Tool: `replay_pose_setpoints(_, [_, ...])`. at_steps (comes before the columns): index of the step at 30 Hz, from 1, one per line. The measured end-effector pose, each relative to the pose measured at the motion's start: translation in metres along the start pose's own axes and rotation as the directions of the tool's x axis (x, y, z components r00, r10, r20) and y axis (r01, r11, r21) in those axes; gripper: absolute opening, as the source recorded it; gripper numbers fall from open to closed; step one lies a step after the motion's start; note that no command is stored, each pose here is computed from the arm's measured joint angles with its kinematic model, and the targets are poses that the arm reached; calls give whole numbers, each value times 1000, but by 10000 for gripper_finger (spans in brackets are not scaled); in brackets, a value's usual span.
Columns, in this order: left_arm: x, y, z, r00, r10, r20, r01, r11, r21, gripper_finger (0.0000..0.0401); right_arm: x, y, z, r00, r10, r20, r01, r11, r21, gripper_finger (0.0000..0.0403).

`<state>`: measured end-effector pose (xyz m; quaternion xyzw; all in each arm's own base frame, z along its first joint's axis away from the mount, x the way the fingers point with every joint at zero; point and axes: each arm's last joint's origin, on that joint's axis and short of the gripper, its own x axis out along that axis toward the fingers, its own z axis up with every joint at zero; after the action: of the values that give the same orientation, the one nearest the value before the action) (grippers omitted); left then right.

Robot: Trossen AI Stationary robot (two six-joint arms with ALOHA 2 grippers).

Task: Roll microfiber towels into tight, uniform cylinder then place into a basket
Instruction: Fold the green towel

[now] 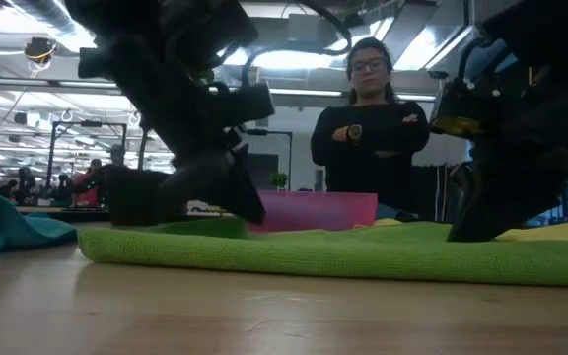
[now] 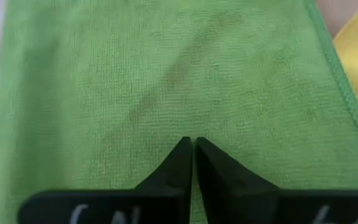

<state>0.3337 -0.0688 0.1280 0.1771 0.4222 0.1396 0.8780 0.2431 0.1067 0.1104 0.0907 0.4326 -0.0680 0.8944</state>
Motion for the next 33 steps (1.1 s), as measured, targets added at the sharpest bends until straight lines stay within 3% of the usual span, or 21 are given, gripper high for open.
replay_pose_setpoints(4, [-5, 5, -5, 994, 89, -56, -88, 996, 27, 60, 0, -2, -4, 1000, 13, -10, -12, 1000, 26, 9])
replay_pose_setpoints(14, [-13, 10, -39, 925, 151, -349, -133, 988, 74, 59, 0, -2, -5, 1000, 15, -13, -15, 999, 31, 20])
replay_pose_setpoints(18, [-20, 9, -43, 910, 161, -383, -131, 986, 103, 59, 0, -2, -4, 1000, 16, -13, -16, 999, 32, 17])
replay_pose_setpoints(22, [-31, 16, -39, 913, 203, -354, -173, 978, 113, 59, -7, -2, -2, 999, 39, -19, -39, 999, 12, 9])
replay_pose_setpoints(27, [-54, 31, -23, 939, 251, -237, -248, 968, 41, 59, -29, 1, 16, 996, 72, 50, -72, 997, 3, 9])
replay_pose_setpoints(30, [-65, 37, -11, 963, 228, -147, -238, 969, -59, 59, -46, -3, 23, 997, 25, 75, -25, 1000, 3, 11])
replay_pose_setpoints(33, [-69, 32, 1, 990, 135, -52, -140, 982, -126, 59, -64, -13, 24, 989, -116, 95, 112, 993, 38, 11])
